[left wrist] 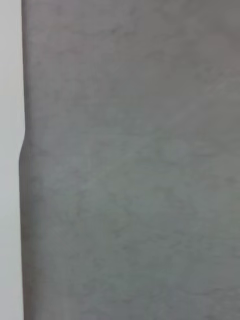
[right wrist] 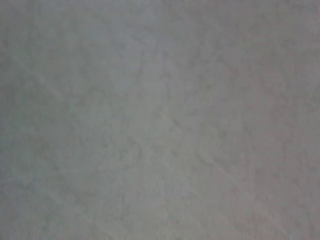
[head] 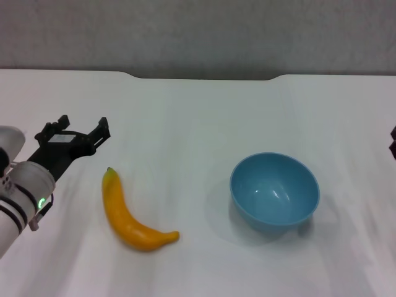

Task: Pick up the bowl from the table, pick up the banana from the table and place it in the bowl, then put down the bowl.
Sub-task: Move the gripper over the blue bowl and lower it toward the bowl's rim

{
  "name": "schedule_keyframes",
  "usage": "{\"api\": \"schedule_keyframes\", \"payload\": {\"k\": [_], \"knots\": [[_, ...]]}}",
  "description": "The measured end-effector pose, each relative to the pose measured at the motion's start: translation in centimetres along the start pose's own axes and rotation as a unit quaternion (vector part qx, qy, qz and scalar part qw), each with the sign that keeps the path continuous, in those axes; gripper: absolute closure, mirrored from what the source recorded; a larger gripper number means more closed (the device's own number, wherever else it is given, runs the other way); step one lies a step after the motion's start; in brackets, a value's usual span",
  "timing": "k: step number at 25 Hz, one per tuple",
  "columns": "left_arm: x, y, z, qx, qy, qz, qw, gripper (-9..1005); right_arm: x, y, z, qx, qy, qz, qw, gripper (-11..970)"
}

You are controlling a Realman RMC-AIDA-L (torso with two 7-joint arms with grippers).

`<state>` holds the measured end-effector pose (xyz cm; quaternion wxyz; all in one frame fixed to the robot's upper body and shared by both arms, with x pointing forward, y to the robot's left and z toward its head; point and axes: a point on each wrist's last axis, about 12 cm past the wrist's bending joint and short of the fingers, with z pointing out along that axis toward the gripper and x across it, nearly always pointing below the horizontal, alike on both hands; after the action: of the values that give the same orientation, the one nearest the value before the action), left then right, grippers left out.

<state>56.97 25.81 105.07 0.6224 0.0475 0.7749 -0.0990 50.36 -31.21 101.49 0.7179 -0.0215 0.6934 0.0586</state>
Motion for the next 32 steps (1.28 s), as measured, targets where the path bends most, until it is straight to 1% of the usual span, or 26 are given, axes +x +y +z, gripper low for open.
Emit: {"api": "schedule_keyframes", "payload": {"k": [1,4,5,8,10,13,16,18,20,24,27,30,32], "knots": [[-0.1,0.0,0.0,0.0,0.003,0.002,1.0,105,-0.1,-0.5,0.3,-0.011,0.006,0.02,1.0,375],[0.0,0.0,-0.1,-0.003,0.003,0.01,1.0,105,-0.4,-2.1,1.2,-0.032,0.035,0.048,0.998,375],[0.0,0.0,-0.1,-0.004,0.004,0.012,1.0,104,-0.4,-2.1,1.2,-0.032,0.035,0.048,0.998,375],[0.3,-0.1,-0.2,-0.005,0.008,0.016,1.0,104,-0.8,-4.0,2.1,-0.05,0.083,0.077,0.992,376],[0.4,-0.1,-0.2,-0.005,0.01,0.016,1.0,104,-1.0,-4.8,2.8,-0.057,0.116,0.092,0.987,376],[0.7,-0.1,-0.3,-0.008,0.014,0.015,1.0,104,-1.8,-5.7,4.0,-0.071,0.165,0.102,0.979,376],[1.1,0.0,-0.4,-0.011,0.02,0.016,1.0,104,-3.4,-6.5,5.4,-0.089,0.206,0.096,0.97,376],[1.2,0.0,-0.5,-0.012,0.021,0.017,1.0,104,-4.4,-6.7,6.2,-0.097,0.223,0.088,0.966,376],[1.4,0.0,-0.5,-0.013,0.023,0.016,1.0,104,-5.4,-6.6,7.2,-0.107,0.241,0.077,0.962,376],[1.7,0.0,-0.5,-0.015,0.029,0.016,0.999,104,-7.5,-5.1,9.4,-0.139,0.285,0.059,0.946,376],[1.7,-0.1,-0.4,-0.015,0.029,0.017,0.999,104,-8.8,-3.3,10.9,-0.154,0.329,0.039,0.931,376],[1.7,-0.2,-0.4,-0.014,0.028,0.016,0.999,104,-9.5,-1.6,12.0,-0.159,0.371,0.022,0.915,376],[1.7,-0.2,-0.4,-0.014,0.028,0.016,0.999,104,-9.9,-0.1,13.0,-0.16,0.399,0.012,0.903,377]]}}
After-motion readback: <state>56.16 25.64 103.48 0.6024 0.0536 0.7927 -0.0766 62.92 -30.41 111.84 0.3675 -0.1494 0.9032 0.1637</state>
